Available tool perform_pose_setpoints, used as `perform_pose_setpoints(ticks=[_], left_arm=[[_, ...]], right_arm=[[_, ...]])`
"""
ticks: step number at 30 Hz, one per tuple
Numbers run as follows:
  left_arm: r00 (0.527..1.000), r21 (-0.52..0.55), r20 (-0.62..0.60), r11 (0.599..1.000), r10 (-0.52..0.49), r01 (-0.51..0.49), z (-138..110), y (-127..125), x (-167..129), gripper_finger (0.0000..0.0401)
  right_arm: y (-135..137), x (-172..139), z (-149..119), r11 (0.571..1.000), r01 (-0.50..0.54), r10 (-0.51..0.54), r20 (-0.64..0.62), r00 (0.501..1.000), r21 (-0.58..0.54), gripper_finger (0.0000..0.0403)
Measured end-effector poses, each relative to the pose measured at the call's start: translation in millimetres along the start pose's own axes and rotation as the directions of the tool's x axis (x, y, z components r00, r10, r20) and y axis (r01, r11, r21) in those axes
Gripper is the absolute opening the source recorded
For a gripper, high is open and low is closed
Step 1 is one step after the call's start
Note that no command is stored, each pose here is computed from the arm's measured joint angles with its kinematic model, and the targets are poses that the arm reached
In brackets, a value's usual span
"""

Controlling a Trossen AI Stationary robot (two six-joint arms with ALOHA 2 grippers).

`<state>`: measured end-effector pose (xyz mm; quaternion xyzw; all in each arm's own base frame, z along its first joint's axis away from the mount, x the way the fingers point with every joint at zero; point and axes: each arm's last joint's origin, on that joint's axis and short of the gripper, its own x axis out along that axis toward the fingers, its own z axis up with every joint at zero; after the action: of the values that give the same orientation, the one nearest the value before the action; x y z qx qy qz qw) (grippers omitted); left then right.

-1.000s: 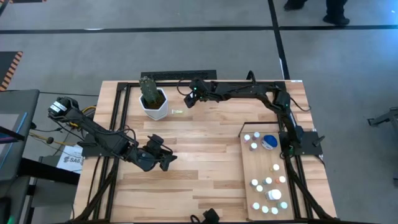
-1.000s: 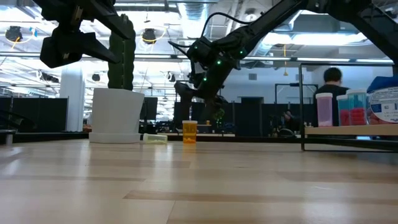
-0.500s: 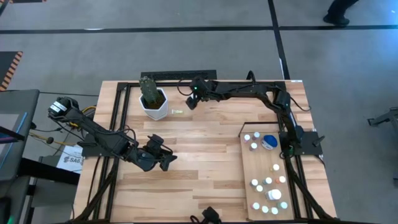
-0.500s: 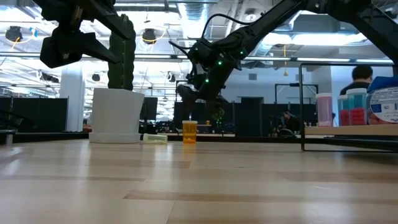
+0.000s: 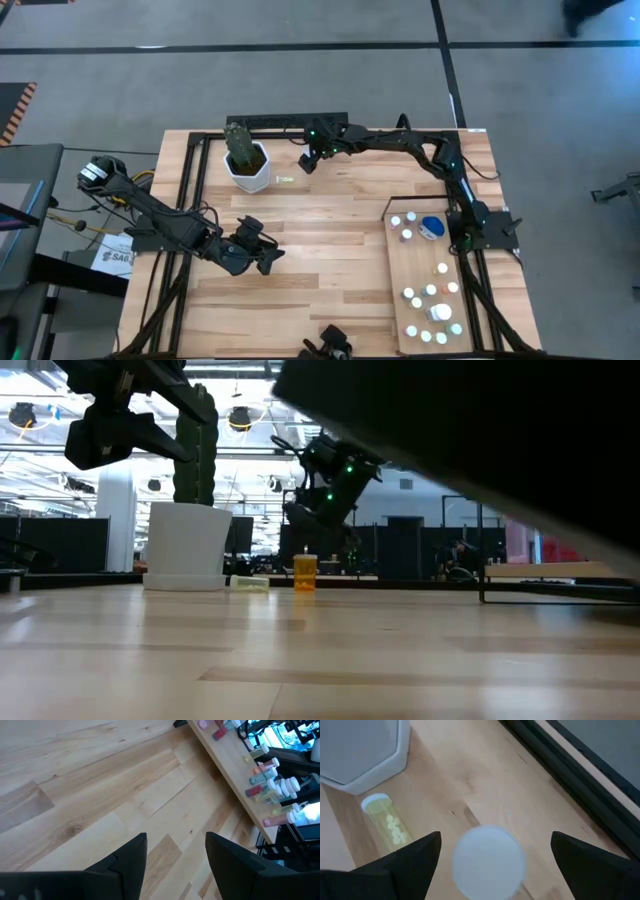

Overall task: Pick and place medicine bottles onto shelf by color
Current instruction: Put the orange pill bottle on the shelf

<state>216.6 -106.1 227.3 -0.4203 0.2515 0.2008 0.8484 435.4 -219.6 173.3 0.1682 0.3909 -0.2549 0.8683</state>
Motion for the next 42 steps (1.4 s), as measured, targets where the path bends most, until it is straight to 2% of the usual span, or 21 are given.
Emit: perform_pose_setpoints(ticks=[5,8,15,30,37,42], left_arm=[[1.000,0.000,-0.008,1.000,-0.003,0.003,-0.2,-0.1,0.0,0.0188],[1.000,0.000,-0.009,1.000,-0.003,0.003,-0.3,-0.2,0.1,0.0188],[1.000,0.000,-0.025,1.000,-0.007,0.007,-0.7,-0.3,0.0,0.0188],[1.000,0.000,-0.025,1.000,-0.007,0.007,-0.7,-0.3,0.0,0.0188],[1.000,0.000,-0.025,1.000,-0.007,0.007,-0.7,-0.3,0.0,0.0188],[1.000,0.000,-0.024,1.000,-0.007,0.007,-0.7,-0.3,0.0,0.0188]], right_arm=[[1.2,8.5,-5.2,1.000,0.001,-0.001,-0.023,1.000,-0.004,0.0394],[1.6,4.8,-0.2,1.000,-0.003,0.003,0.004,1.000,0.007,0.0378],[-1.0,6.2,-3.6,0.999,-0.019,0.020,-0.031,0.999,0.037,0.0336],[-1.2,6.2,-3.8,0.999,-0.012,0.014,-0.031,0.999,0.037,0.0216],[-1.1,3.7,-2.3,0.999,0.007,-0.006,-0.023,1.000,0.047,0.0216],[0.0,-15.2,4.9,0.998,0.009,-0.008,-0.017,1.000,0.064,0.0216]])
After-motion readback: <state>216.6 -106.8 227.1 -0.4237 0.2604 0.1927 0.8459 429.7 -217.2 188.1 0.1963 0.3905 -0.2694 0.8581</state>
